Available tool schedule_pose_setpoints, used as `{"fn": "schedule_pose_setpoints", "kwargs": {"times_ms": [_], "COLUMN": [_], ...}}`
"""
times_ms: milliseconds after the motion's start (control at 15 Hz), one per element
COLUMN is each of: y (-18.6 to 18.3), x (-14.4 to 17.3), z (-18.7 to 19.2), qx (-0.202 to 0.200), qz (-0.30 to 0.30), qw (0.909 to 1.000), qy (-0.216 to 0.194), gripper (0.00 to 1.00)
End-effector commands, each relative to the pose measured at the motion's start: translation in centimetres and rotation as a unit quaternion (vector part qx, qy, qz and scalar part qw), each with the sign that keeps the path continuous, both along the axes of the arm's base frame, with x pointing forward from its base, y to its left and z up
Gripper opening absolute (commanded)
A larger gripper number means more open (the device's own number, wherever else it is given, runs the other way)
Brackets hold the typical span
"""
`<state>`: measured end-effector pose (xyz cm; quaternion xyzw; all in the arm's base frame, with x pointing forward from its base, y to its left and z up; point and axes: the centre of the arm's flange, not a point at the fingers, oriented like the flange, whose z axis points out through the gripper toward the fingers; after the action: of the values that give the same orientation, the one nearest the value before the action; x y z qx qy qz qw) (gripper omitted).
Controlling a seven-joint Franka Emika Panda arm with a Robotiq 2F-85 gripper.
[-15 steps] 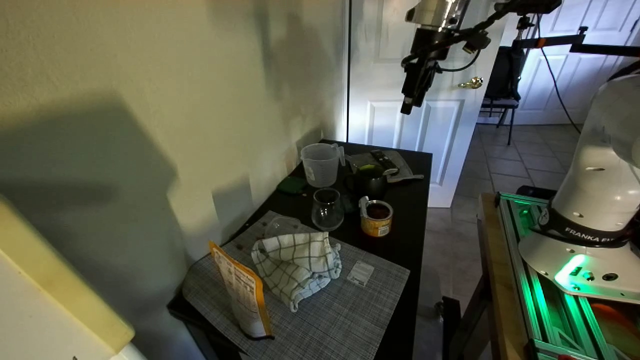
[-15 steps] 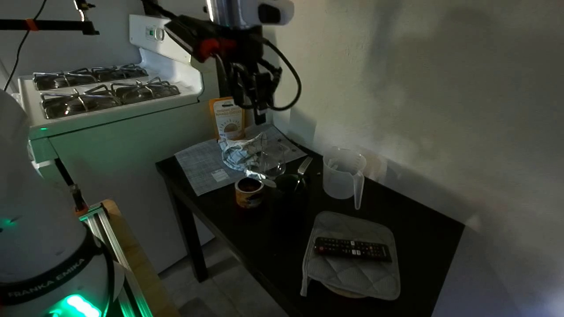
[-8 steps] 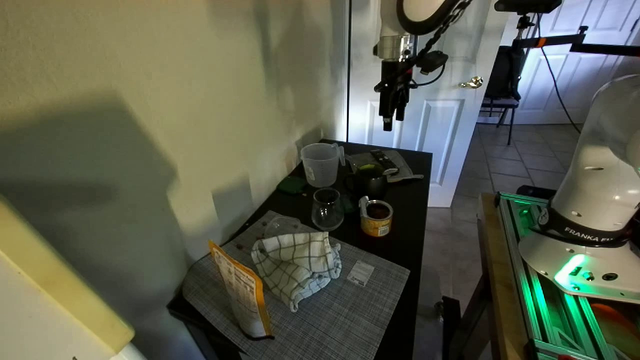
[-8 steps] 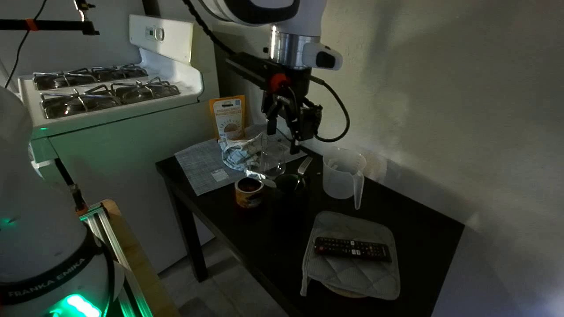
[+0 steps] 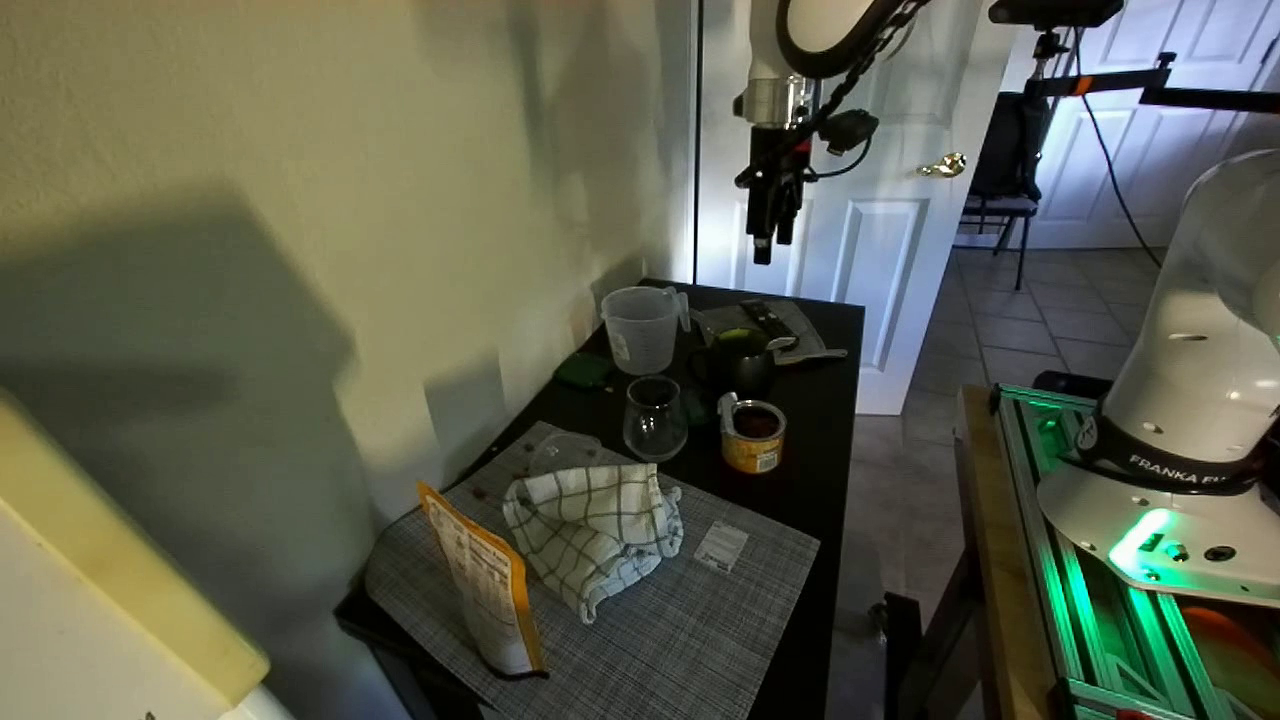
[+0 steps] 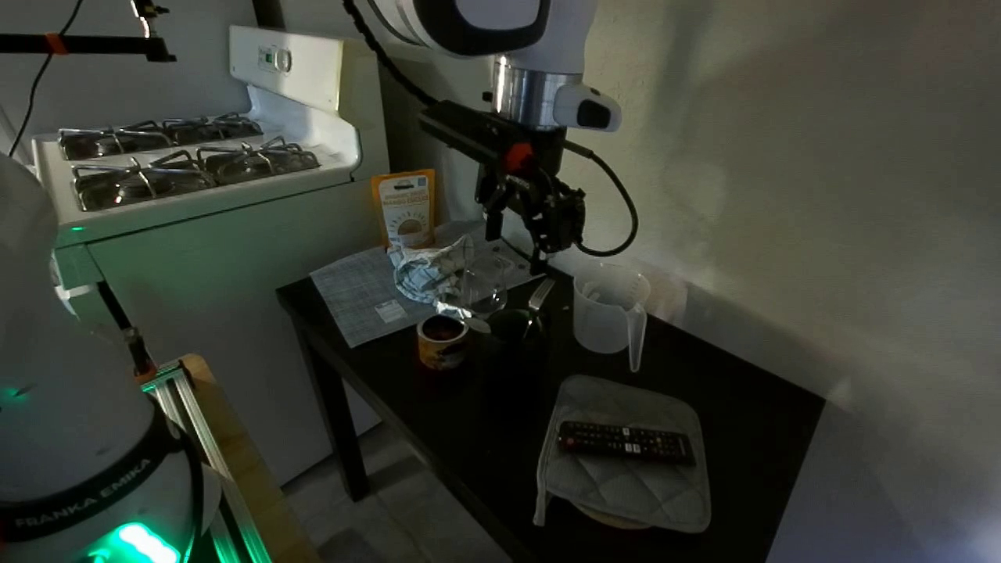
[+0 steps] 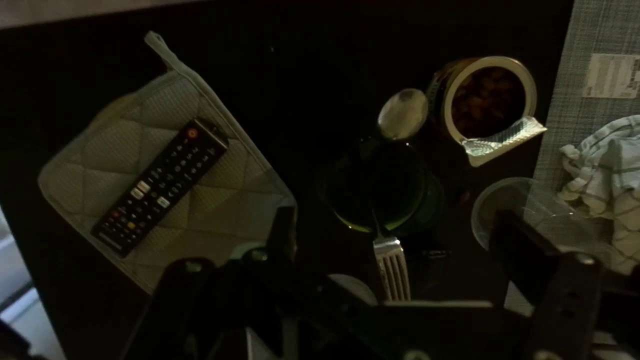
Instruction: Remove the folk from the black cup and place it inside the clear jar
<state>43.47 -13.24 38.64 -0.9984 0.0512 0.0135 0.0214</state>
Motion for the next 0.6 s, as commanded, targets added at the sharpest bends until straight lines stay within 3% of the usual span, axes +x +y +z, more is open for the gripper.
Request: {"fn": "schedule_pose_setpoints", "kwargs": {"times_ms": [0, 267, 533], "y": [-2.7, -3.8, -4.1], "x": [1.6, 2.4, 3.0], "z": [-2.7, -4.8, -5.9], "qx": [0.055, 0.109, 0.178], "qz": [0.081, 0.163, 0.235], "qw": [0.9947, 0.9782, 0.9512], "qy": [-0.032, -0.068, -0.091], "gripper": [1.0, 1.0, 1.0]}}
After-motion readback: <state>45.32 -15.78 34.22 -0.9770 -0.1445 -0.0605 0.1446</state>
